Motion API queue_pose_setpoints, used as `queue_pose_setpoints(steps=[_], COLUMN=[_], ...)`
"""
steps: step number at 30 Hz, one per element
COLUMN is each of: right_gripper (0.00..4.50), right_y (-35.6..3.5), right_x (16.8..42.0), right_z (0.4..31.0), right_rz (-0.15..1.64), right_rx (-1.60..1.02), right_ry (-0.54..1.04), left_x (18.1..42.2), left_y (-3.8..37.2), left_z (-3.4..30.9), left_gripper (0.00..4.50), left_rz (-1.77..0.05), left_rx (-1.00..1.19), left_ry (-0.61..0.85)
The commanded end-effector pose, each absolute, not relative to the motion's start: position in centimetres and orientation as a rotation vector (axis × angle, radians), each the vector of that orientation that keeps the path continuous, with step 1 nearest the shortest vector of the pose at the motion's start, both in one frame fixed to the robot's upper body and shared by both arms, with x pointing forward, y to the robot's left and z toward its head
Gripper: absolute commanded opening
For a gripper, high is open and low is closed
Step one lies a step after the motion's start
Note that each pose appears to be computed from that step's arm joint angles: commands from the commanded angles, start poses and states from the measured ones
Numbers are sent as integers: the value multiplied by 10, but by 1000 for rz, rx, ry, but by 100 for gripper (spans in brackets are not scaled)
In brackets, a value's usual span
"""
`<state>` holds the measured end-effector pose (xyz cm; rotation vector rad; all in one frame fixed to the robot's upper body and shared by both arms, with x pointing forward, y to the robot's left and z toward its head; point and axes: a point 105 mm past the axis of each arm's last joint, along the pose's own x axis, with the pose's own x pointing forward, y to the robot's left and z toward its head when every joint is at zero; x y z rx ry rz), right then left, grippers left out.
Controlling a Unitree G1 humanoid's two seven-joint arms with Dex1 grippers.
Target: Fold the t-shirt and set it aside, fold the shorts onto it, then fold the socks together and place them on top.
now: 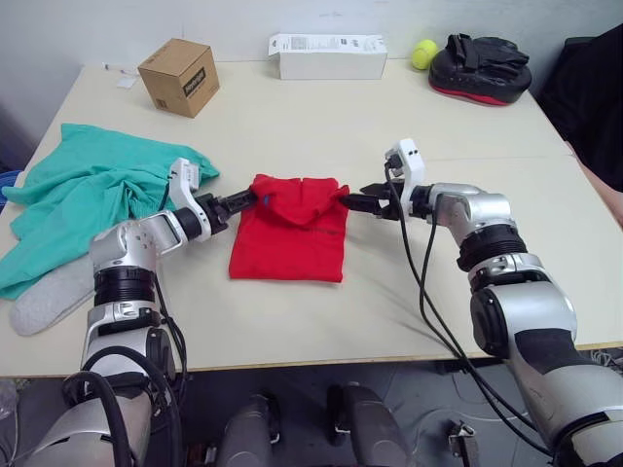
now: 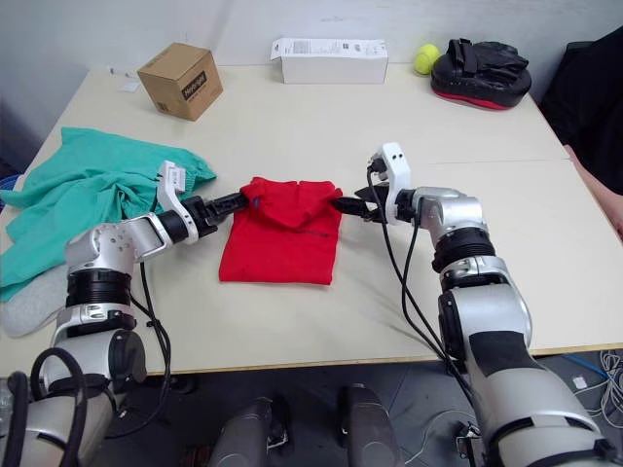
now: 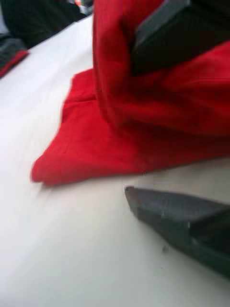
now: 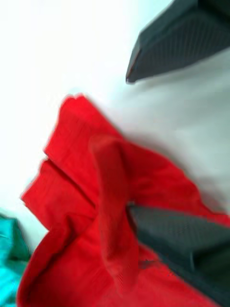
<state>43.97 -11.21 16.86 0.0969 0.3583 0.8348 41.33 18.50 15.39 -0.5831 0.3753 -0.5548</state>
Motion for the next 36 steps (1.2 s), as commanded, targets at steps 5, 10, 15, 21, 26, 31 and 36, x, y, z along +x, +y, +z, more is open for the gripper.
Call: queue_pose_setpoints(steps=[5, 10, 15, 21, 26, 31, 36], right_gripper=[450, 450, 450, 450, 450, 432, 290], right_y=[-124, -109, -94, -82, -71, -59, -56], right_x=[418, 359, 314, 295, 305, 320, 330], right_z=[213, 217, 187, 156, 141, 127, 118], right_rz=[968, 1145, 1271, 1335, 1284, 1235, 1225], right_rx=[-201, -559, -822, -988, -1051, -1094, -1136], right_ry=[111, -139, -268, -330, -340, -330, -326], left_x=[400, 339, 293, 287, 302, 316, 320], left_y=[212, 184, 159, 154, 166, 182, 182], left_z=[196, 217, 183, 145, 129, 118, 115], left_gripper=[449, 449, 449, 449, 449, 450, 358], left_rz=[-543, -830, -1049, -1124, -1063, -979, -966], left_rx=[-490, 10, 495, 853, 948, 998, 970], left_ry=[273, 126, 117, 116, 138, 170, 163])
